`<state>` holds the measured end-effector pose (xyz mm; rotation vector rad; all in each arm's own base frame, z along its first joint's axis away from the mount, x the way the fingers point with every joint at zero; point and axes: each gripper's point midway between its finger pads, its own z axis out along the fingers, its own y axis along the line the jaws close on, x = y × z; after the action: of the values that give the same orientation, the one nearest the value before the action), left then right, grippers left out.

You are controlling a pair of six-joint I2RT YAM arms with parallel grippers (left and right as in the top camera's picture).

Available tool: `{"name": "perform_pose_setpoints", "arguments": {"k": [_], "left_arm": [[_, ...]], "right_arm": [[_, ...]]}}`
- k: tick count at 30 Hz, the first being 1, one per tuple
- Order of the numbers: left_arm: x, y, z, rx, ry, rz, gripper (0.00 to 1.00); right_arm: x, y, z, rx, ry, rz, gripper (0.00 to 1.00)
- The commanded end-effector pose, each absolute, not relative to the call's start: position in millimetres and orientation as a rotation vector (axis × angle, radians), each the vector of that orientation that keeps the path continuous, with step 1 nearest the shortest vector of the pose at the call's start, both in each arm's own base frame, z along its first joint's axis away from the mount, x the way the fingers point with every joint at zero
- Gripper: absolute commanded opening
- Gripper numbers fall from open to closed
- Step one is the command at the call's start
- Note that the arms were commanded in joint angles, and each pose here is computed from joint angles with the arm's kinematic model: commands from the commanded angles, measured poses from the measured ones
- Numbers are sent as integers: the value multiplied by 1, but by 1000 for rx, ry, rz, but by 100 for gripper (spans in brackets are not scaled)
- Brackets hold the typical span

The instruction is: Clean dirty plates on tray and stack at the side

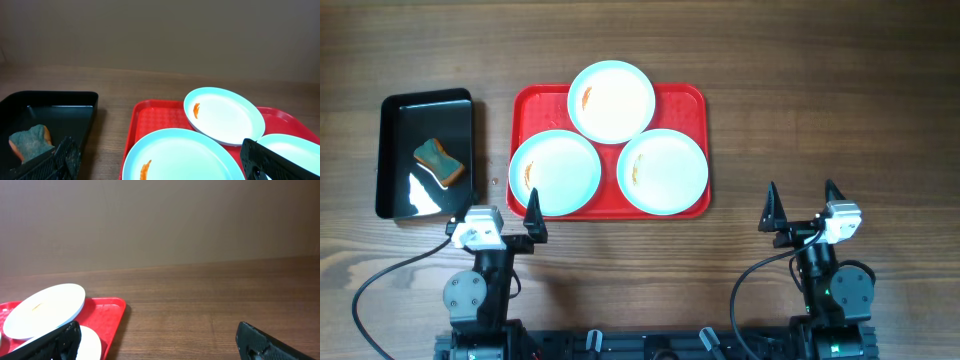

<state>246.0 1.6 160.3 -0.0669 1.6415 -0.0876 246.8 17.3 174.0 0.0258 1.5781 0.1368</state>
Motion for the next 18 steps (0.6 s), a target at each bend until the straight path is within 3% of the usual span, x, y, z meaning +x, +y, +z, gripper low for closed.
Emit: {"name": "perform_pose_setpoints", "arguments": {"k": [1, 11, 18], "left_arm": [[246, 4, 158, -83, 1640, -87, 100], [246, 1, 158, -74, 1639, -101, 100], [223, -82, 166, 92, 1651, -730, 100]], "right_arm": [[247, 18, 175, 29, 1572, 147, 100], [247, 18, 175, 29, 1572, 147, 100], [247, 18, 175, 29, 1572, 147, 100]]}}
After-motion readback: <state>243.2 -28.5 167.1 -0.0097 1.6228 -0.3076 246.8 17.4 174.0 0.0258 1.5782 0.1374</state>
